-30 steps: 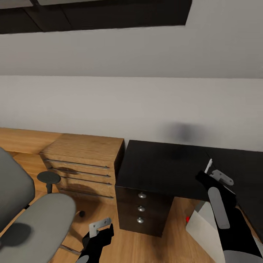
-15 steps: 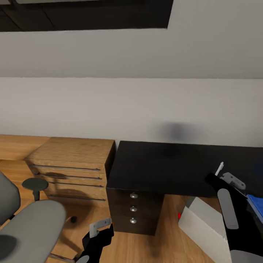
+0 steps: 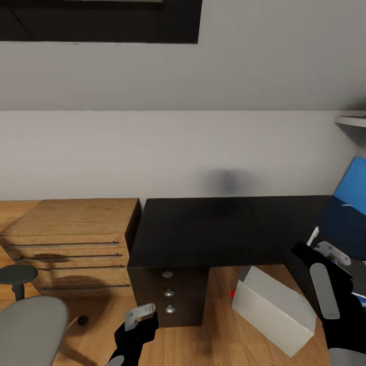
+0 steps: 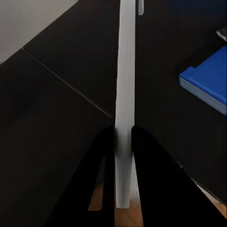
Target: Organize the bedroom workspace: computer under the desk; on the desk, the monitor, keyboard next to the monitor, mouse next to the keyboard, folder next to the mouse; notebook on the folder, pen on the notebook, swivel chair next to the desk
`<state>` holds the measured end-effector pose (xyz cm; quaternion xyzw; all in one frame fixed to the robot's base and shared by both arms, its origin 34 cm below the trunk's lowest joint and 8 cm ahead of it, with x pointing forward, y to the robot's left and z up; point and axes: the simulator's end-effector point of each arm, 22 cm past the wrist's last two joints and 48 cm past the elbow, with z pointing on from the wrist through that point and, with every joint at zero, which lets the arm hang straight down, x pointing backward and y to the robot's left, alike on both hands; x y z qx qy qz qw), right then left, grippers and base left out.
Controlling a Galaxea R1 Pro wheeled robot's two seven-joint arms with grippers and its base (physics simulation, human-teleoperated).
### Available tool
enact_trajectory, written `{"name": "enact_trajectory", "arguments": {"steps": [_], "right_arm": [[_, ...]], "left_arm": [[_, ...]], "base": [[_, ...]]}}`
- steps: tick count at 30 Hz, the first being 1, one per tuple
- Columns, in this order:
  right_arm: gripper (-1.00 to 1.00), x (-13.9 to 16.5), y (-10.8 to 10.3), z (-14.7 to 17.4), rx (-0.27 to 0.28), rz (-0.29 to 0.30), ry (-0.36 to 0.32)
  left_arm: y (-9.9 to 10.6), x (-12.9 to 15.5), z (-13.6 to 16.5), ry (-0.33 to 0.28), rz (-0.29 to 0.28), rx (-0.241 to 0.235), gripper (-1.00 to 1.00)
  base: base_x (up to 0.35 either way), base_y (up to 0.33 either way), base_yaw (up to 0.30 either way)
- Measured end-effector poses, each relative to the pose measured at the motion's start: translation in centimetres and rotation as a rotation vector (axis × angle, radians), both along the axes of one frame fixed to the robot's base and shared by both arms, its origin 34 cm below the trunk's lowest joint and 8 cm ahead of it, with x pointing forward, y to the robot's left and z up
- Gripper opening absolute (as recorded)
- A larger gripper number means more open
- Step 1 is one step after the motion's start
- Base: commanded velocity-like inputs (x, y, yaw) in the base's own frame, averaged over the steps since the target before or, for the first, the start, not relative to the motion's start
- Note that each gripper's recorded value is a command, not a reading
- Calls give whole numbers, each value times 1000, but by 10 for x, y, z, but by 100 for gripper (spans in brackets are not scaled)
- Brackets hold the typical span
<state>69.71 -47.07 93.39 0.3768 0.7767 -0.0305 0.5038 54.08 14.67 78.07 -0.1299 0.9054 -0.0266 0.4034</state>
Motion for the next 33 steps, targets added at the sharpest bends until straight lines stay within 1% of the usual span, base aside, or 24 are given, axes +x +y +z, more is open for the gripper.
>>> {"name": "enact_trajectory", "arguments": {"steps": [12,22,23,25,30,33], "right_arm": [[-100,-1,-4,4,-2,-4,-9],[-100,-5,-8,-6,11,-17,13],[-100,-6,-9,-13,16,-20,27],[-100,-7,-9,-16,18,-21,33],[-100,-7,-7,-20,16,-19,42],[-100,-7,-6,-22,18,-15,48]], "left_arm": [[0,1,3,-6,-1,0,100],[0,1,4,-11,0,0,100],[0,1,4,-10,0,0,100],[0,1,4,-10,0,0,100],[0,1,4,-10,0,-1,100],[-1,1,4,-10,-1,-4,100]], "base": [[0,0,-277],[0,0,-282],[0,0,-292],[0,0,-272],[0,0,-44],[139,0,-6]]}}
